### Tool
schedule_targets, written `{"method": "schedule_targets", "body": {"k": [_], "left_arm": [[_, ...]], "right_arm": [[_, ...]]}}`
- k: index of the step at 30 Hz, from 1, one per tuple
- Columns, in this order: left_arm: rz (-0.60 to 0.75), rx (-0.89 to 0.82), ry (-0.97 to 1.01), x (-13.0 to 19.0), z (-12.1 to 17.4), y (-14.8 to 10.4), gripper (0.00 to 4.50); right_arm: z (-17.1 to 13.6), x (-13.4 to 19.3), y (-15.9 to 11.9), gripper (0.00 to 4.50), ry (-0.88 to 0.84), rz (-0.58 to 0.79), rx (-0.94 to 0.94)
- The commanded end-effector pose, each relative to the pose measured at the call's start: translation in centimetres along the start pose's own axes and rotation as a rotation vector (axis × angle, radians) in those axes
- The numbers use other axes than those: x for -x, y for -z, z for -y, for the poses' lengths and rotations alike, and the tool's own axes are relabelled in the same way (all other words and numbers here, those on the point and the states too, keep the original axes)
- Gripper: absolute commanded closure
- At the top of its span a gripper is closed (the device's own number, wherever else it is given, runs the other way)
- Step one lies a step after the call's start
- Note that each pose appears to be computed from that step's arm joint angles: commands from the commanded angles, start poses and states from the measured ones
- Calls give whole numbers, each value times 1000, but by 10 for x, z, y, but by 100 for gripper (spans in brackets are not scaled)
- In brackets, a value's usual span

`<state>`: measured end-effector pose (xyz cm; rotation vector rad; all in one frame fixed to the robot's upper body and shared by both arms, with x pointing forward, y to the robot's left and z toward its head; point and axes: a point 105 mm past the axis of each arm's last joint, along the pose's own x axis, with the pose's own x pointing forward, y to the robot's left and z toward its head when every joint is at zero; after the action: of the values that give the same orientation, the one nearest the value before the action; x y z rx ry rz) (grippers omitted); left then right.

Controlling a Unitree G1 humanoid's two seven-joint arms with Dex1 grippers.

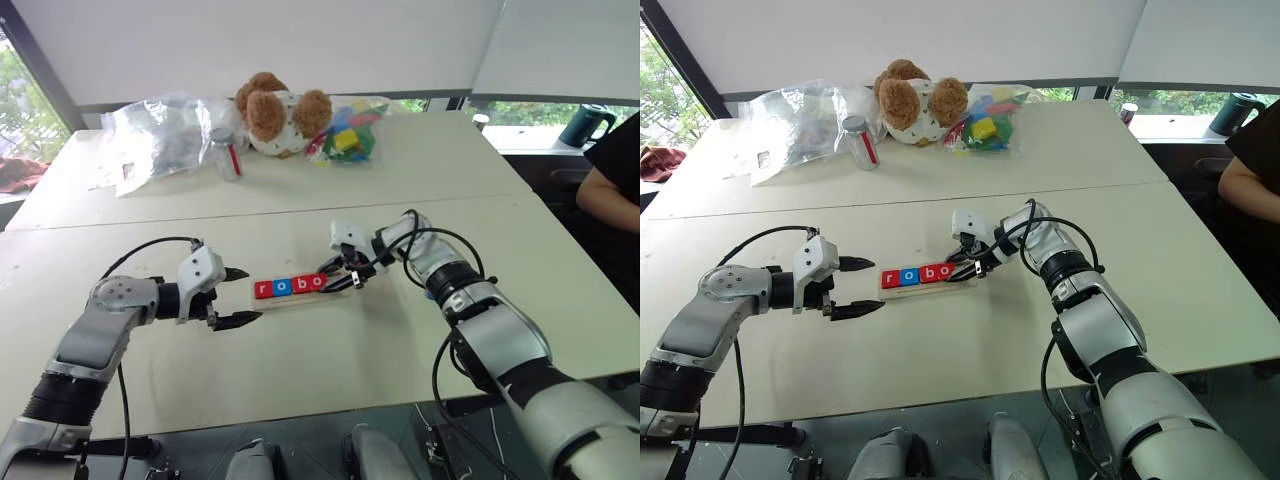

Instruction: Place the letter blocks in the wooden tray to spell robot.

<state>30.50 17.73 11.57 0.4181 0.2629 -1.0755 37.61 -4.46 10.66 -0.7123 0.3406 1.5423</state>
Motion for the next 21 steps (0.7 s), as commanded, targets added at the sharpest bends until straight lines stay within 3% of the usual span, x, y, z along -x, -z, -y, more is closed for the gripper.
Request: {"method": "schedule_targets", "body": {"k": [1, 9, 15, 16, 21], "left_arm": [[26, -26, -18, 4, -4, -9, 0], [32, -27, -22, 2, -5, -9, 0], [39, -29, -22, 0, -6, -11, 0], [40, -30, -23, -1, -6, -11, 0], [43, -32, -24, -2, -7, -12, 0]], "right_arm": [[5, 1, -14, 337, 4, 19, 35], [11, 4, -15, 337, 43, 17, 30], [14, 5, -20, 33, 54, 35, 23], [14, 6, -21, 2, 50, 37, 25], [16, 9, -25, 2, 60, 55, 27]]}}
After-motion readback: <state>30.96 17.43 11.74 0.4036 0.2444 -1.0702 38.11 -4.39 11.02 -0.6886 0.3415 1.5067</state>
